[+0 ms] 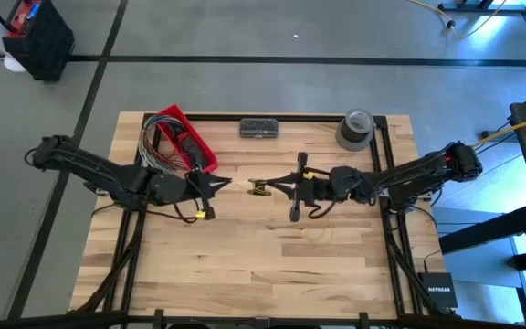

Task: Coil cords
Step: Coil the yellow wire on the spool

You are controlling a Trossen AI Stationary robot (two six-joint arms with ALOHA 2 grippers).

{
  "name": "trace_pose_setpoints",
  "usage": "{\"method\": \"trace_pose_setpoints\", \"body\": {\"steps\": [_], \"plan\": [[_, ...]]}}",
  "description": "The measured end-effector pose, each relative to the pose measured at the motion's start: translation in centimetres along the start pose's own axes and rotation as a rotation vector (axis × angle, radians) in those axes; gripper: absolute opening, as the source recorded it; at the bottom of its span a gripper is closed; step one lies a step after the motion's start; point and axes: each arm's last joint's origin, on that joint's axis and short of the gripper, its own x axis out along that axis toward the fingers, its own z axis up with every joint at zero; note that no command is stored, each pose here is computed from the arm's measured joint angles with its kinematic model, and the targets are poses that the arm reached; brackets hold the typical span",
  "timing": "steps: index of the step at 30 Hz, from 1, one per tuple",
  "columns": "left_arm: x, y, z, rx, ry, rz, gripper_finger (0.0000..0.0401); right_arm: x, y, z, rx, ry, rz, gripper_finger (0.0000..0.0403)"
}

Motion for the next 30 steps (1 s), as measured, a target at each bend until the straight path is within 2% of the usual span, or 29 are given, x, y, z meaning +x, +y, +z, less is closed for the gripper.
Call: {"method": "trace_pose_setpoints", "body": {"steps": [6,12,20,24,30], "plan": [[-0.1,0.3,0.1,-0.021,-0.003,0.038,0.0002,0.2,0.3,-0.5,-0.036,0.026,0.015,0.0005],[0.2,0.8,-0.5,-0.023,0.05,0.075,0.0002,0.2,-0.2,0.5,0.02,-0.07,-0.038,0.0005],[0.7,1.6,-1.0,-0.054,0.092,0.138,0.0003,0.2,0.1,0.5,0.04,-0.096,0.032,0.0005],[0.6,1.4,-0.9,-0.078,0.08,0.131,0.0003,0.2,0.3,-0.2,-0.02,-0.009,0.021,0.0005],[0.0,0.4,0.2,-0.091,-0.012,0.048,0.0003,0.1,0.1,-2.0,-0.168,0.257,-0.113,0.0005]]}}
